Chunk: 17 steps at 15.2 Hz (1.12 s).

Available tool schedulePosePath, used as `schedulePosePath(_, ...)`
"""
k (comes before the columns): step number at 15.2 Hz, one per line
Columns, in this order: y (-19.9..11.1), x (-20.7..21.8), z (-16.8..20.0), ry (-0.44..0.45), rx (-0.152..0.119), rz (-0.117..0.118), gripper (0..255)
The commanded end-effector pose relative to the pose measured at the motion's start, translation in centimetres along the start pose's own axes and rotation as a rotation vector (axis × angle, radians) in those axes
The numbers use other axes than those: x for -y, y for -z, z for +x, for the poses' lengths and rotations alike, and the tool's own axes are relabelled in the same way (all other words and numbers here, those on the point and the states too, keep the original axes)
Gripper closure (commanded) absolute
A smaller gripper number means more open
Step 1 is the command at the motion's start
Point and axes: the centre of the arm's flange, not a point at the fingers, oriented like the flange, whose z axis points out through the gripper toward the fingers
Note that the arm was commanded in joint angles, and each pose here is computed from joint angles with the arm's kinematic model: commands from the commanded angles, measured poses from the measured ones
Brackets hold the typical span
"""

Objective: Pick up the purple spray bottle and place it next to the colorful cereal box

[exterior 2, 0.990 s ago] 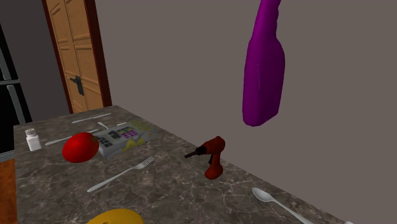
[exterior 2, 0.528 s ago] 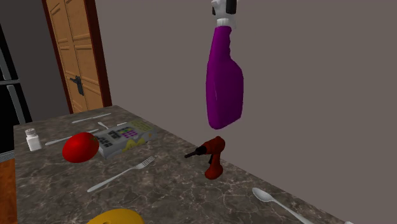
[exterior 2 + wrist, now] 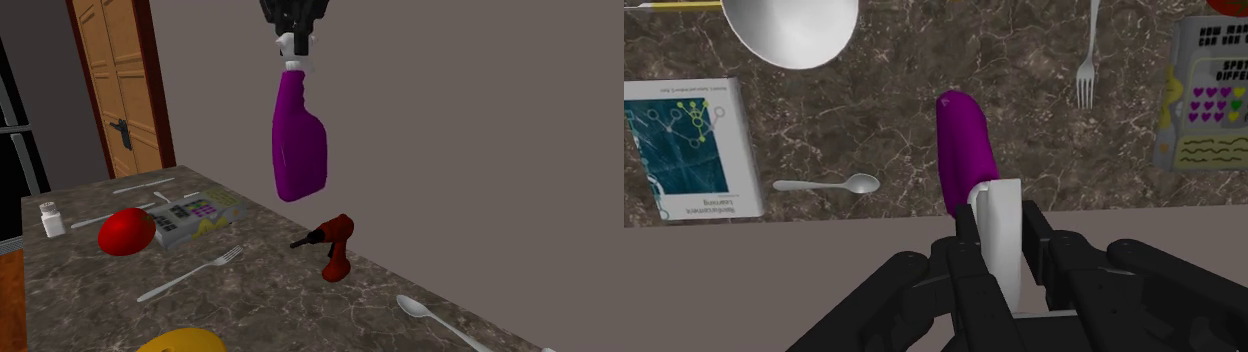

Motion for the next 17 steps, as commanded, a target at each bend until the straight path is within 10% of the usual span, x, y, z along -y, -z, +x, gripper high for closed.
schedulePosePath(1, -1.1, 2.3, -0.1, -0.001, -0.001, 0.0, 255)
schedulePosePath(17, -8.5, 22.1, 0.3, -0.001, -0.001, 0.0, 255)
